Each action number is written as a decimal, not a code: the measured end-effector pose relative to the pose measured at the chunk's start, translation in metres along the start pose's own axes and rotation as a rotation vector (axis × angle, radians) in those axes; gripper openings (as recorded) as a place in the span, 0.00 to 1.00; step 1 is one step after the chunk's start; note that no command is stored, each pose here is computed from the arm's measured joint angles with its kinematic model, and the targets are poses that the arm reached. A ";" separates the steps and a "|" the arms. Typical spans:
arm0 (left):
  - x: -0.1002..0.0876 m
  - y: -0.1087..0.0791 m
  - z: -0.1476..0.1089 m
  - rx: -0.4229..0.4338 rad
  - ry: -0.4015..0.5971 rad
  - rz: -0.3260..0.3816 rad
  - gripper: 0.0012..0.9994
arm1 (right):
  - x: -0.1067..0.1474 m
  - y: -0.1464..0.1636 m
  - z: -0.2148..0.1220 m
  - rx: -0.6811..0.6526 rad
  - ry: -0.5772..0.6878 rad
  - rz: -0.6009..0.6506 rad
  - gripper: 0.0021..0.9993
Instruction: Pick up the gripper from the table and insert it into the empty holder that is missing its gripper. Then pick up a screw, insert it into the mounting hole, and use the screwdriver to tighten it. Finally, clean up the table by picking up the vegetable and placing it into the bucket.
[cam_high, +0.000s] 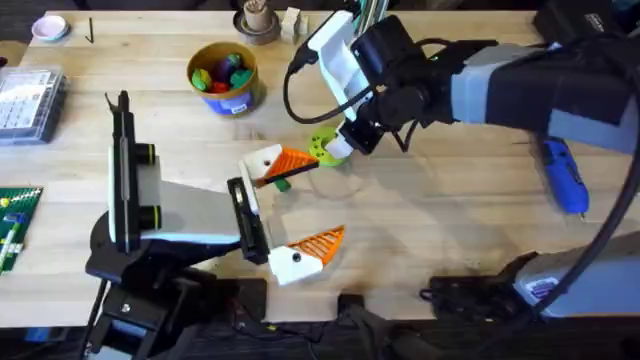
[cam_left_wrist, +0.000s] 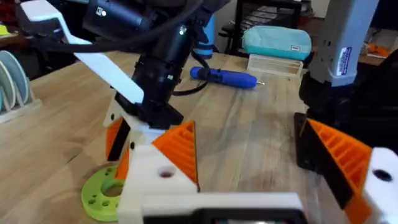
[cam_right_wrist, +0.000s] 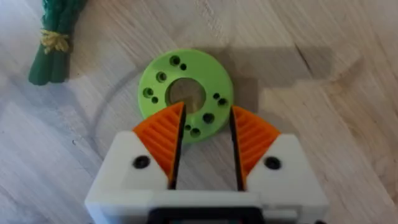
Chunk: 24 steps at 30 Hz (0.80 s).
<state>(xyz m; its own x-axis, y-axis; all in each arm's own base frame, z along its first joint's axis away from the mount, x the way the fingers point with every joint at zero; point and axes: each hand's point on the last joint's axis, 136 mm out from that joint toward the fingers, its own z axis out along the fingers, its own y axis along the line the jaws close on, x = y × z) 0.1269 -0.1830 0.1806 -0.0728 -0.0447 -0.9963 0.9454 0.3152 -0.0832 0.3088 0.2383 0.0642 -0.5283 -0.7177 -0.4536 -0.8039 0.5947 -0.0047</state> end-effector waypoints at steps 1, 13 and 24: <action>0.000 0.000 0.000 0.000 0.000 0.000 0.99 | 0.000 0.000 0.000 0.000 0.000 -0.001 0.47; 0.000 0.000 0.000 -0.001 0.000 0.000 0.99 | -0.002 0.008 0.001 -0.004 0.001 -0.021 0.40; 0.000 0.000 0.000 -0.001 0.000 0.000 0.99 | 0.000 0.005 0.001 0.016 0.012 -0.020 0.39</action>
<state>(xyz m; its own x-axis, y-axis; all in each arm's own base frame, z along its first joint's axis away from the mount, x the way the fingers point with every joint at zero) 0.1270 -0.1829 0.1807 -0.0726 -0.0449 -0.9964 0.9451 0.3159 -0.0831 0.3052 0.2418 0.0633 -0.5152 -0.7337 -0.4430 -0.8100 0.5857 -0.0280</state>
